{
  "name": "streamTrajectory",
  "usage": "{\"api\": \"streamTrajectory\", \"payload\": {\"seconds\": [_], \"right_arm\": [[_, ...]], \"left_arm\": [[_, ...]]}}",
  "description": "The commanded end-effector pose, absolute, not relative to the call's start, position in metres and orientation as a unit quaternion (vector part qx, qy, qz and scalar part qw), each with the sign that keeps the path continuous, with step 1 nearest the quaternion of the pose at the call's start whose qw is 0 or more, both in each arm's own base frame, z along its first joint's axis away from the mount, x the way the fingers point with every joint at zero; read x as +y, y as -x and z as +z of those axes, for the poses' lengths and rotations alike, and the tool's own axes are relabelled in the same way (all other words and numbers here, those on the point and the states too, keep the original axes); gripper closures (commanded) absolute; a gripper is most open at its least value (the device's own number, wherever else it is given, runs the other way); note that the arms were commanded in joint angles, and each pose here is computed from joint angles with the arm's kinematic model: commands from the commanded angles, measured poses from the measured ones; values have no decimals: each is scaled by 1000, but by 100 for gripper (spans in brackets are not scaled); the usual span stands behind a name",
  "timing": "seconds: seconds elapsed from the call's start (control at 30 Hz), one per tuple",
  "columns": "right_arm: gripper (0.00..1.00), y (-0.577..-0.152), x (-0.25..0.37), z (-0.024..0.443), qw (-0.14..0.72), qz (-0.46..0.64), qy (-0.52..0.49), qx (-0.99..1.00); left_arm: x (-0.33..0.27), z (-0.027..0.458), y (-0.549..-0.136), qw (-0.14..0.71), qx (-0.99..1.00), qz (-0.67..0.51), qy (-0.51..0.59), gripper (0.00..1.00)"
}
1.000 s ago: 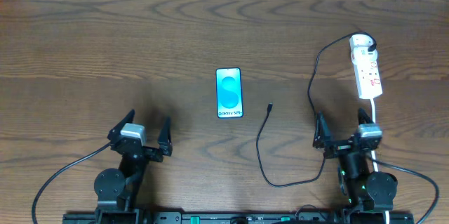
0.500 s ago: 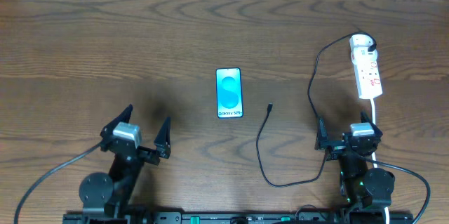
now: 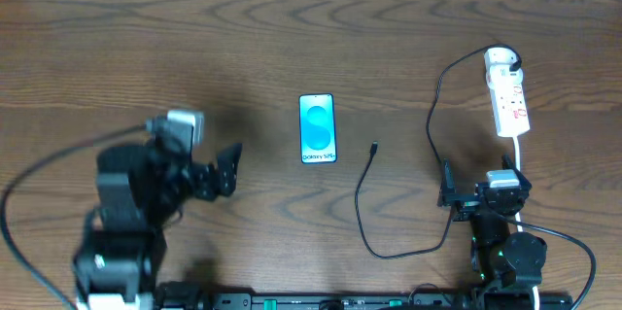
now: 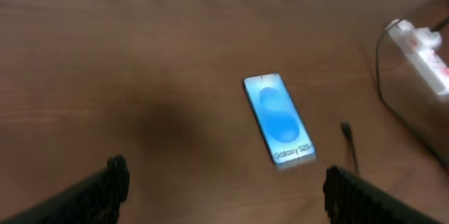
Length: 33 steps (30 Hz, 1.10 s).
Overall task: Plug charger to phone and switch on socket
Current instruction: 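Move the left gripper forward over the blue-screen smartphone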
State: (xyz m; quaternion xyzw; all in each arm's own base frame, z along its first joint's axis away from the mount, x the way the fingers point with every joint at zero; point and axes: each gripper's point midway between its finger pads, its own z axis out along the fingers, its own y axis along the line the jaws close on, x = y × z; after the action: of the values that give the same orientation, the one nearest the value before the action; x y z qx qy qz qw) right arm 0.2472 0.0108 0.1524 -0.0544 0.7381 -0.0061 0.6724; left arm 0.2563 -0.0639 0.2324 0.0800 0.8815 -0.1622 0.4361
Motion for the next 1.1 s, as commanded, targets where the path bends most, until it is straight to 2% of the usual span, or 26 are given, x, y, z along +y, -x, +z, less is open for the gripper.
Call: {"api": "streamTrajectory", "payload": {"seconds": [0.0,0.13,0.33,0.43,0.6,0.87,0.97,1.07], "right_arm": [[1,-247,12,151,671,-10,60,739],[1,-247,12,151,671,-10,60,739],[1,-247,12,151,671,-10,60,739],[1,-247,12,151,671,-10,60,739],[1,-247,12,151,671,-10,60,739],[1,-247,12,151,671,-10,60,739],[1,-247,12,151,671,-10,60,739],[1,-247,12,151,671,-10,60,739]], "left_arm": [[-87,264,-266,403,879,-231,-103,10],[-112,271,-268,365,868,-312,-124,10],[-117,257,-282,309,885,-343,-56,9],[-125,252,-287,284,902,-318,-62,9],[-130,248,-304,238,951,-195,-43,10],[-151,238,-329,106,992,-47,-45,9],[-169,221,-342,69,995,-28,-61,9],[-198,196,-359,66,994,-38,-80,9]]}}
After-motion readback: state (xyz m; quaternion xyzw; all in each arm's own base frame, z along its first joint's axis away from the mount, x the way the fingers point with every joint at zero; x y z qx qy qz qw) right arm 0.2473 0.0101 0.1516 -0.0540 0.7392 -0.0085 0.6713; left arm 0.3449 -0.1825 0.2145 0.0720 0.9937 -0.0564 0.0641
